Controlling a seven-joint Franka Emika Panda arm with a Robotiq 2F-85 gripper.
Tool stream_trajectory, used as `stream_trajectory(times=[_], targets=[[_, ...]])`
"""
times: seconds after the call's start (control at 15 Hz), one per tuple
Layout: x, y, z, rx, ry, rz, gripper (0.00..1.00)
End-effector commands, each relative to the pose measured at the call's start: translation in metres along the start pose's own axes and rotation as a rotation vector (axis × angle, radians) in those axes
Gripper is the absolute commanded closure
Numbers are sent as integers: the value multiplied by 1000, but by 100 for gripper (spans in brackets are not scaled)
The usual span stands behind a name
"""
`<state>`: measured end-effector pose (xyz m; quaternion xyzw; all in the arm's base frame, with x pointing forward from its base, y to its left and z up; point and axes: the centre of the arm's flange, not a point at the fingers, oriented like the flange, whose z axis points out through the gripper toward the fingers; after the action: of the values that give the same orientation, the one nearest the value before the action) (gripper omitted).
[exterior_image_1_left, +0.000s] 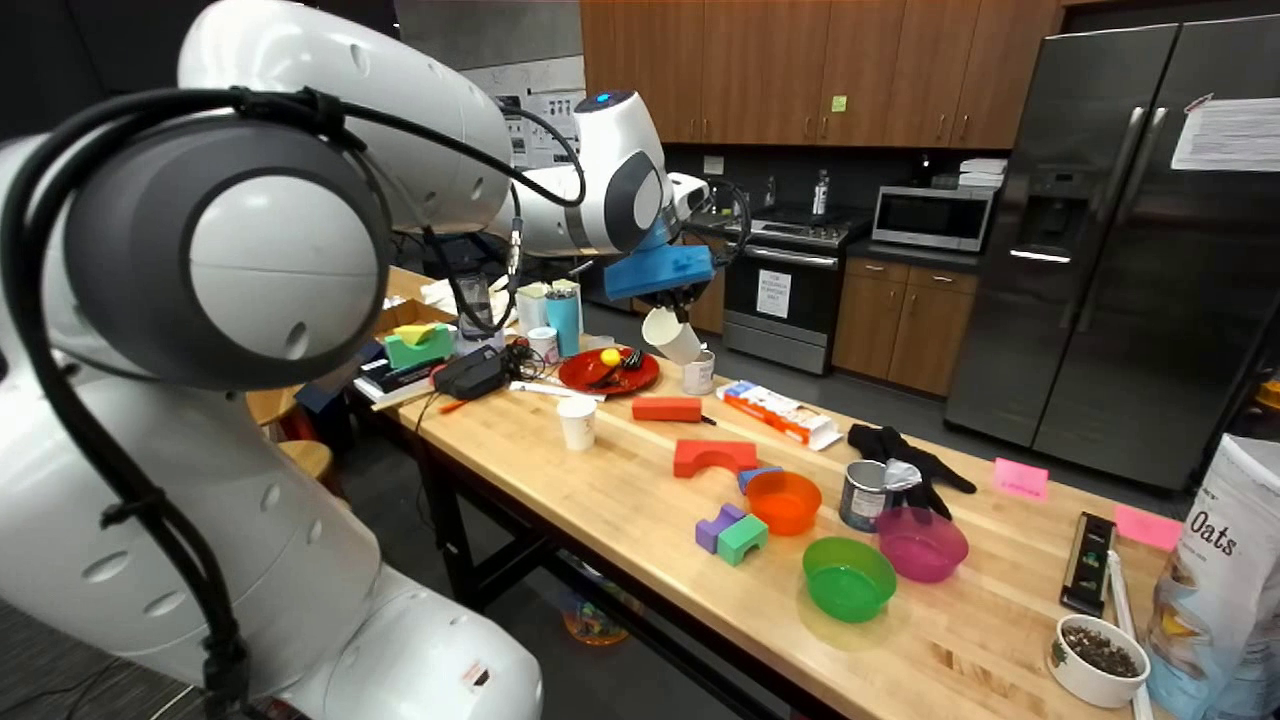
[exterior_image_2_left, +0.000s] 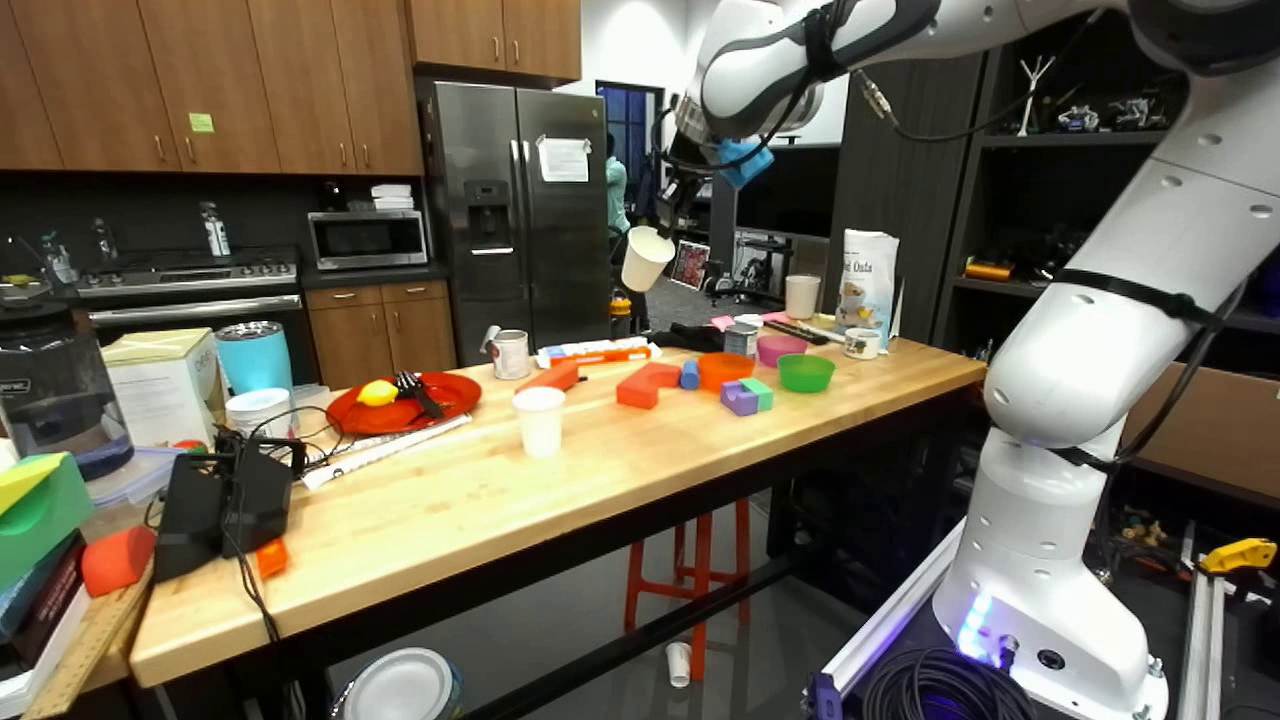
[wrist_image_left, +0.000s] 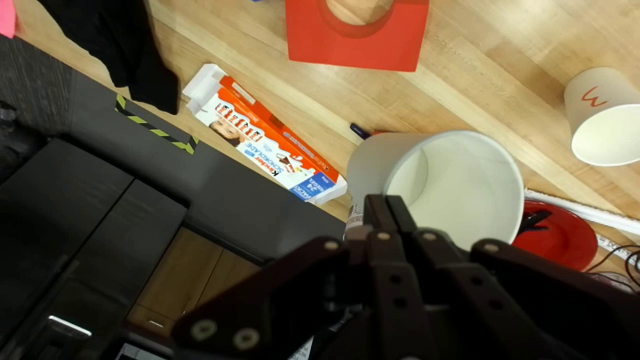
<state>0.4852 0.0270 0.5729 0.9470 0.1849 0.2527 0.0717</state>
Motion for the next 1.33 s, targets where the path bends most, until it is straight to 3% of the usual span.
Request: stream_trajectory(times=[0.0,0.47,1.0,1.27], targets=[[-2,-1,-1,-1,2,3,97],[2,0,-2,-4,15,-7,99],[93,-11,-2,26,125,-447,99],[127,-28,13,87,207,-604,99]])
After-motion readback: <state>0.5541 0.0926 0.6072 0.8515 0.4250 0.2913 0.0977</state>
